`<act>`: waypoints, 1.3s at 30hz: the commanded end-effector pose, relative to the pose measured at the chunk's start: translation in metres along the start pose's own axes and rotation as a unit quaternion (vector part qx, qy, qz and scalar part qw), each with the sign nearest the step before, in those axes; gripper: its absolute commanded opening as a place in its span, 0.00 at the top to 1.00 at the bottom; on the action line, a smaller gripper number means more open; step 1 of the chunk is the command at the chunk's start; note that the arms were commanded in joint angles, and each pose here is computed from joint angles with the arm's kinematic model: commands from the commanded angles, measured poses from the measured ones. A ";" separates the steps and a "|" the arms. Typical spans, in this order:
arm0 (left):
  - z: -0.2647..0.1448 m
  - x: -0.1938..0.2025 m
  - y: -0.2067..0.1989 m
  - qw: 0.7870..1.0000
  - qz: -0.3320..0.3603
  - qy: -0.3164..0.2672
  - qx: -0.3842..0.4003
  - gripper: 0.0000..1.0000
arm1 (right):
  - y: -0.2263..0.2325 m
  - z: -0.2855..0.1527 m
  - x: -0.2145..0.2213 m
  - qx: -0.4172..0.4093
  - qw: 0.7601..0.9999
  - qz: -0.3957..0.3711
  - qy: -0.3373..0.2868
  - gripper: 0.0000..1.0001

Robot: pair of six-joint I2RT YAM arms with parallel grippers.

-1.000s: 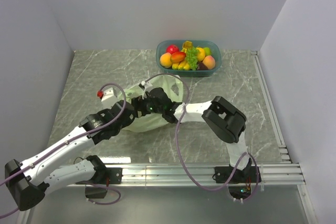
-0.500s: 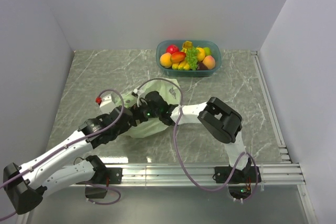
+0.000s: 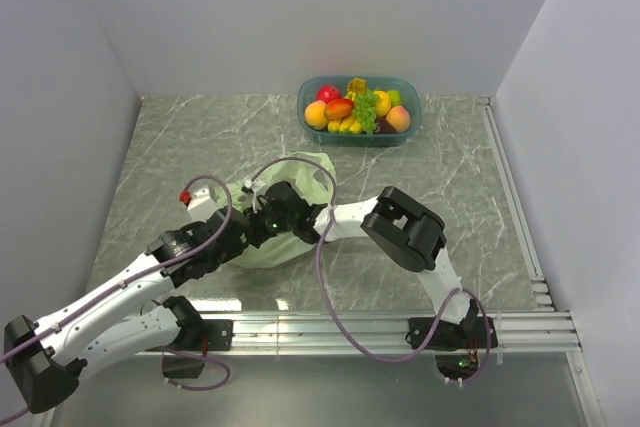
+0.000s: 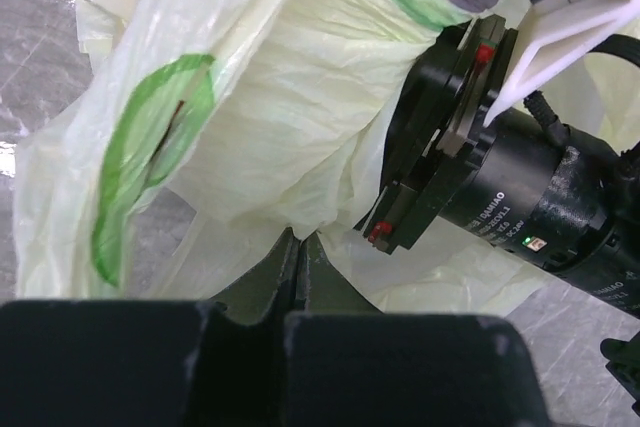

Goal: Untie the knot of the plastic bag and take out the fruit

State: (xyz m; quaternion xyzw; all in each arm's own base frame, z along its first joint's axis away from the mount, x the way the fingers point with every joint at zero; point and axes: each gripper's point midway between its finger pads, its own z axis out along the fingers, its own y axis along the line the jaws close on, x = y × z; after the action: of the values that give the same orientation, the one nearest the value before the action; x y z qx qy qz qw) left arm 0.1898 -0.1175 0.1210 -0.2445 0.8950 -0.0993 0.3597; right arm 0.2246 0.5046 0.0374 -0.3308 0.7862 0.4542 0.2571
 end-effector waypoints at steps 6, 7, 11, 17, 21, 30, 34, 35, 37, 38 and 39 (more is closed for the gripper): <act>-0.006 -0.003 0.005 1.000 -0.027 -0.008 0.008 0.99 | 0.009 -0.031 -0.038 0.023 0.998 -0.024 -0.062 1.00; -0.006 -0.003 0.006 1.000 -0.028 -0.008 0.007 1.00 | 0.010 -0.039 -0.038 0.027 0.997 -0.026 -0.066 1.00; -0.006 -0.004 0.011 0.999 -0.033 -0.016 0.002 0.99 | 0.006 -0.058 -0.041 0.051 0.996 -0.026 -0.072 1.00; -0.020 -0.040 0.003 0.997 0.015 -0.071 -0.005 0.99 | -0.017 -0.084 -0.042 0.117 0.989 0.001 -0.094 0.71; -0.049 -0.096 -0.044 0.989 0.057 -0.135 0.027 1.00 | -0.041 -0.104 -0.041 0.177 0.976 0.047 -0.121 0.47; -0.041 -0.057 -0.087 0.990 0.109 -0.067 0.060 1.00 | -0.059 -0.118 -0.027 0.200 0.969 0.082 -0.121 0.28; -0.028 -0.032 -0.069 0.993 0.085 -0.042 0.064 0.99 | -0.064 -0.125 -0.023 0.218 0.966 0.074 -0.115 0.21; -0.028 -0.028 -0.066 0.994 0.080 -0.038 0.069 0.99 | -0.064 -0.126 -0.023 0.220 0.966 0.072 -0.115 0.20; -0.020 -0.016 -0.058 0.995 0.076 -0.025 0.063 1.00 | -0.063 -0.130 -0.023 0.222 0.966 0.068 -0.115 0.18; -0.016 -0.012 -0.051 0.995 0.075 -0.023 0.055 1.00 | -0.063 -0.131 -0.021 0.222 0.966 0.065 -0.111 0.18; -0.014 -0.010 -0.045 0.996 0.076 -0.021 0.048 0.99 | -0.061 -0.132 -0.021 0.220 0.967 0.060 -0.109 0.18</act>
State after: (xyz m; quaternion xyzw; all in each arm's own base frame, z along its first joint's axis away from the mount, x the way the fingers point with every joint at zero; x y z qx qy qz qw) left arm 0.2053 -0.1479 0.1554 -0.1353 0.9025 -0.0831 0.4004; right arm 0.2668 0.3740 0.0551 -0.1624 0.8665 0.3157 0.3508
